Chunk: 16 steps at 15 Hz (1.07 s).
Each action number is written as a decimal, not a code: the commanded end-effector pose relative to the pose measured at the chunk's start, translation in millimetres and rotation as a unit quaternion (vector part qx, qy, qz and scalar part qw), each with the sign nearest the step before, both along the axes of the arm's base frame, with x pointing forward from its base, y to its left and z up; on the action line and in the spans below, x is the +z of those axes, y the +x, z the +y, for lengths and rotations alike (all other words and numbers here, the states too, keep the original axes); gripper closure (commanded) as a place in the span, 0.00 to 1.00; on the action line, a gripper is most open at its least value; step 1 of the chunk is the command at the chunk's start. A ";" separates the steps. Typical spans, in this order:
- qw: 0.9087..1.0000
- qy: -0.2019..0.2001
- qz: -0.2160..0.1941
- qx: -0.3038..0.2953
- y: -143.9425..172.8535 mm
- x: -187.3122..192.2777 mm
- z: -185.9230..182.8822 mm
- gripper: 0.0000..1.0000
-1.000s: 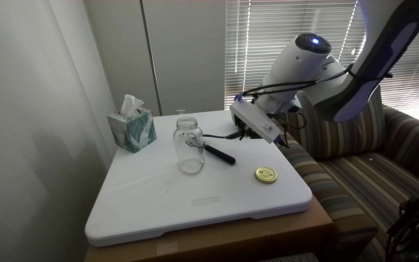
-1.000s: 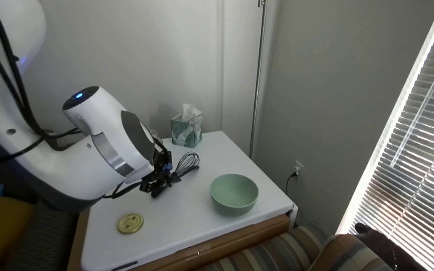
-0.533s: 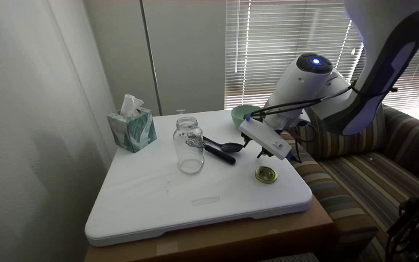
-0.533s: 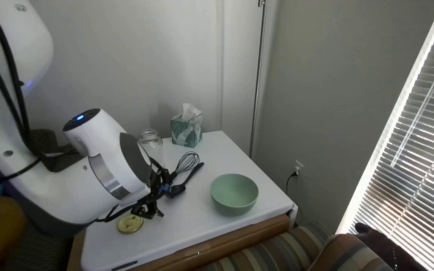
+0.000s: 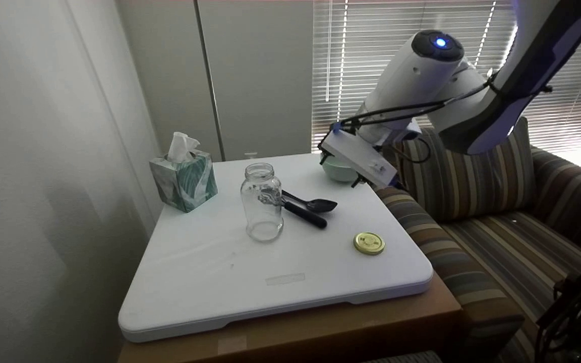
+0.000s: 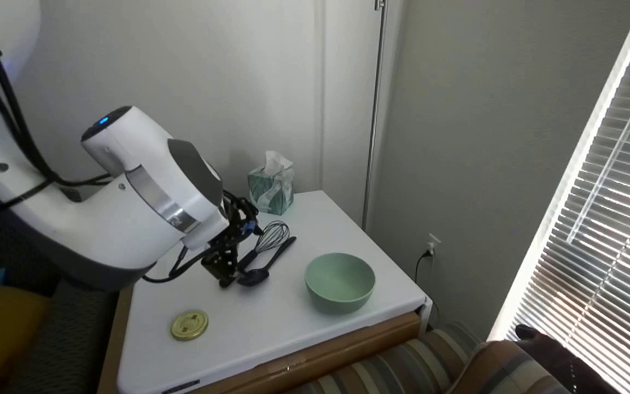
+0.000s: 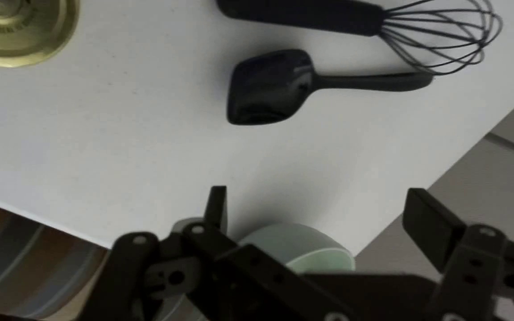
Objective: Put the spoon on the table and then move the jar to the right
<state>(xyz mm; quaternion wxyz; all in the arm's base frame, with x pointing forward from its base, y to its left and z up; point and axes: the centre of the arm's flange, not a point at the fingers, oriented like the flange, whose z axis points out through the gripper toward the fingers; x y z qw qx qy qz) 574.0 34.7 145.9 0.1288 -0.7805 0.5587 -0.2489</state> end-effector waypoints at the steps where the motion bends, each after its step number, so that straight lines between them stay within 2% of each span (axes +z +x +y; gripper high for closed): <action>1: 0.996 0.001 -0.014 0.083 -15.4 58.0 4.4 0.00; 5: 0.978 -0.008 -0.015 0.206 -13.4 122.4 24.4 0.00; 7: 0.963 -0.026 -0.008 0.268 -19.4 139.8 30.8 0.00; 10: 0.934 -0.063 0.005 0.351 -23.0 143.7 45.2 0.00; 13: 0.900 -0.084 0.029 0.427 -25.4 138.8 64.6 0.00; 14: 0.918 -0.079 0.005 0.389 -73.6 89.3 62.7 0.00; 16: 0.917 -0.076 0.006 0.392 -75.5 87.9 68.7 0.00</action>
